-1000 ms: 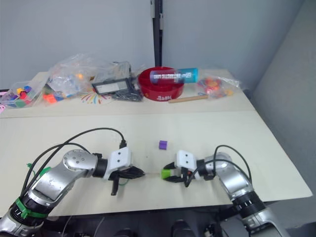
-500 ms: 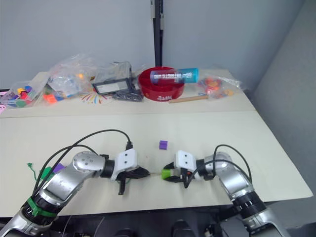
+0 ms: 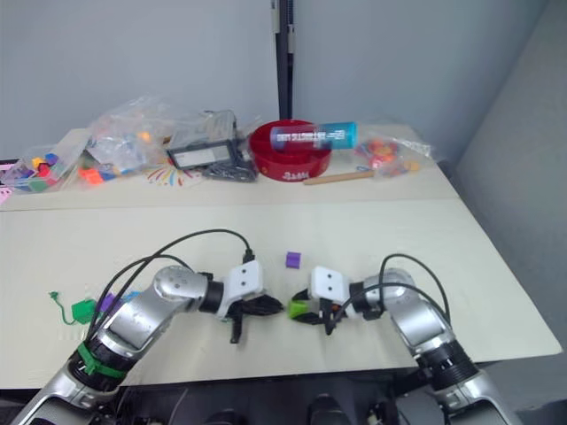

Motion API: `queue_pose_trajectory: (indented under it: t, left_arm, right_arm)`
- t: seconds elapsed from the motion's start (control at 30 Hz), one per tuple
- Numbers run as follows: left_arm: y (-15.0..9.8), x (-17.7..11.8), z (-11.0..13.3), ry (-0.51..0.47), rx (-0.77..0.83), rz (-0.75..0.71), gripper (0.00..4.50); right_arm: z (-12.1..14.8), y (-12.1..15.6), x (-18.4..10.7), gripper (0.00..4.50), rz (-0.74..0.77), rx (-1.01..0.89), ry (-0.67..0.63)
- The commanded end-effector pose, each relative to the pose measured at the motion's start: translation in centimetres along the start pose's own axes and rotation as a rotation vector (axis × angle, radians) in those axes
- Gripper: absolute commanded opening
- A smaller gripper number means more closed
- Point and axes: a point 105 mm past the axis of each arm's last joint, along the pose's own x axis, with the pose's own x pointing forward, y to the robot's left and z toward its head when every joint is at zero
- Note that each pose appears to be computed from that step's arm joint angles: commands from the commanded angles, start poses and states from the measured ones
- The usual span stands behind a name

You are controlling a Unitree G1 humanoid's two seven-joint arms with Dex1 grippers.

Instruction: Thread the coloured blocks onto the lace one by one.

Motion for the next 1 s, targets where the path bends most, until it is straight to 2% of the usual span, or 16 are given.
queue_pose_trajectory:
  t: [0.03, 0.17, 0.43, 0.53, 0.67, 0.9, 1.0]
  left_arm:
    - [-1.5, 1.5, 2.0, -0.082, 0.041, -0.098, 0.00]
    - [-1.3, 1.5, 1.2, -0.079, 0.013, -0.095, 0.00]
    - [-0.3, -2.5, 1.4, -0.104, 0.049, -0.052, 2.53]
    - [-0.1, -3.9, 0.9, -0.095, 0.039, -0.035, 2.53]
    - [0.3, -5.4, -1.6, -0.030, 0.010, 0.007, 2.53]
    - [0.4, -4.7, -4.0, -0.007, -0.009, 0.040, 2.53]
    - [0.1, -3.9, -4.2, -0.020, -0.005, 0.018, 1.70]
  right_arm:
    - [-0.2, 0.7, 1.2, 1.38, 0.020, 0.018, 0.018]
    - [-0.4, 0.8, 1.3, 1.38, 0.022, 0.025, 0.025]
    - [-1.7, 1.4, 1.2, 1.38, 0.035, 0.052, 0.073]
    - [-1.9, 1.5, 1.2, 1.38, 0.036, 0.057, 0.077]
    - [-1.9, 1.6, 1.1, 1.38, 0.041, 0.058, 0.078]
    - [-1.9, 1.6, 0.9, 1.38, 0.043, 0.060, 0.080]
    - [-1.9, 1.7, 0.8, 1.38, 0.046, 0.060, 0.081]
